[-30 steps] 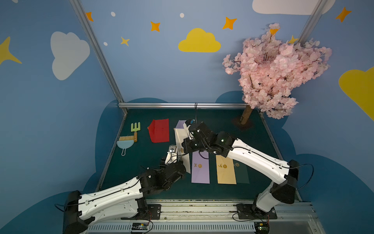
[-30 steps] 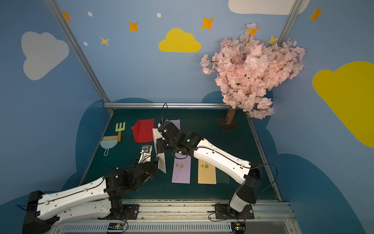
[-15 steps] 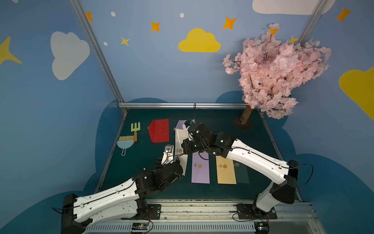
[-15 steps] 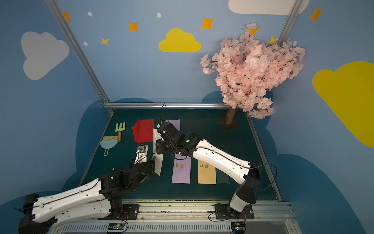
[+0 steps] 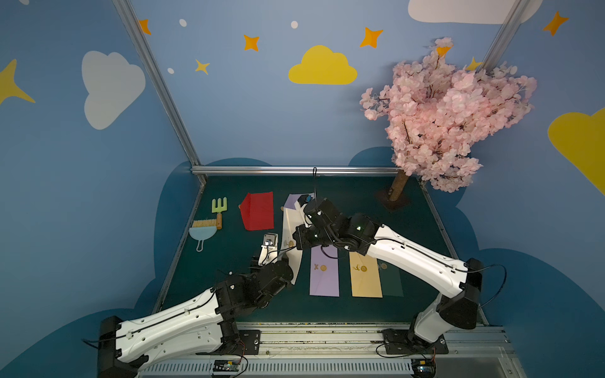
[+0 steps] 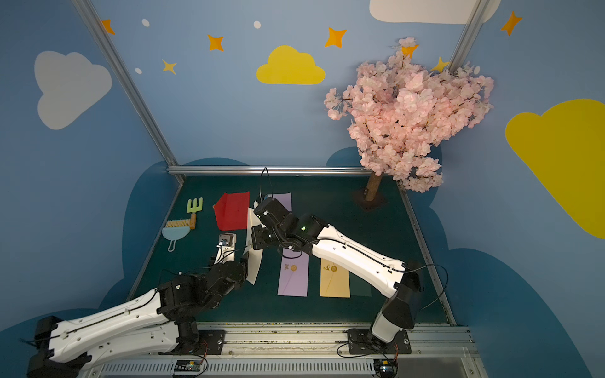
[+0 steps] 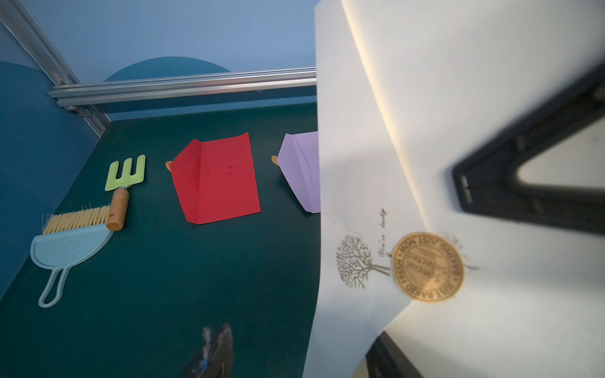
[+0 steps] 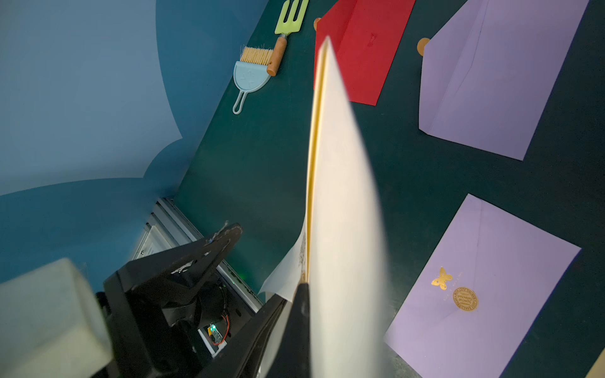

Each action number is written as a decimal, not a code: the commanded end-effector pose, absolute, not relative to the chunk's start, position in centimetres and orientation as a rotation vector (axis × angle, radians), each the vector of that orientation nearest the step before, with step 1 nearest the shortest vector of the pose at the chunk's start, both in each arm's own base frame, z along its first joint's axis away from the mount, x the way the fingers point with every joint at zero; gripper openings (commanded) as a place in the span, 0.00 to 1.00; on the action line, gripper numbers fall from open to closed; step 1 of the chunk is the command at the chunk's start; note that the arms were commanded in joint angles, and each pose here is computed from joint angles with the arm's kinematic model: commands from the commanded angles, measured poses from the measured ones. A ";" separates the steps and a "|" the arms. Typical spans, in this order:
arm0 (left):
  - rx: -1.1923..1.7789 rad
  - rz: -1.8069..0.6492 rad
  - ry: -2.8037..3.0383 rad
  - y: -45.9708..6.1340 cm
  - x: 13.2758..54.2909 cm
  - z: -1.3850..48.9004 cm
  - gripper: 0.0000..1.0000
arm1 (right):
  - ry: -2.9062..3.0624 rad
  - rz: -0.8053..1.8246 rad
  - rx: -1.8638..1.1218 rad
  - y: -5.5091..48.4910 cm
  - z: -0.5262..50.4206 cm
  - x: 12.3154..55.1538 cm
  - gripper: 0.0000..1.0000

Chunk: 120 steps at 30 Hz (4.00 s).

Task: Open the envelope
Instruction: Open the envelope flap on the envelope.

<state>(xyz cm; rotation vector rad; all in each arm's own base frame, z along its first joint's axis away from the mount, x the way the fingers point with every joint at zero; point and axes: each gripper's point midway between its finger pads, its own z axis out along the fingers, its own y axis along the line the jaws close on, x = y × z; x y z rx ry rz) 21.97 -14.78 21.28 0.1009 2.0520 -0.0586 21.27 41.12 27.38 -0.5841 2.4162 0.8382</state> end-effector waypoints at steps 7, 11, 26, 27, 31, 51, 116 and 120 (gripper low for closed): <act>0.065 -0.058 2.024 -14.2 22.2 22.5 0.65 | 2.453 0.836 -0.632 41.2 26.8 20.2 0.00; 0.062 -0.062 2.024 -14.1 22.2 22.5 0.65 | 2.455 0.838 -0.634 41.3 26.7 20.1 0.00; 0.057 -0.059 2.019 -13.8 22.1 22.6 0.65 | 2.457 0.849 -0.642 41.4 26.6 19.9 0.00; 0.057 -0.059 2.020 -13.8 22.1 22.6 0.65 | 2.457 0.849 -0.642 41.4 26.6 19.9 0.00; 0.057 -0.061 2.019 -13.7 22.1 22.6 0.65 | 2.458 0.853 -0.645 41.5 26.6 19.8 0.00; 0.052 -0.059 2.015 -13.5 22.1 22.8 0.65 | 2.468 0.849 -0.662 41.4 26.4 19.5 0.00; 0.035 -0.067 2.018 -13.1 22.1 22.9 0.66 | 2.498 0.846 -0.673 41.4 25.1 19.2 0.00; 0.034 -0.068 2.018 -13.0 22.1 23.0 0.66 | 2.498 0.848 -0.670 41.3 25.0 19.2 0.00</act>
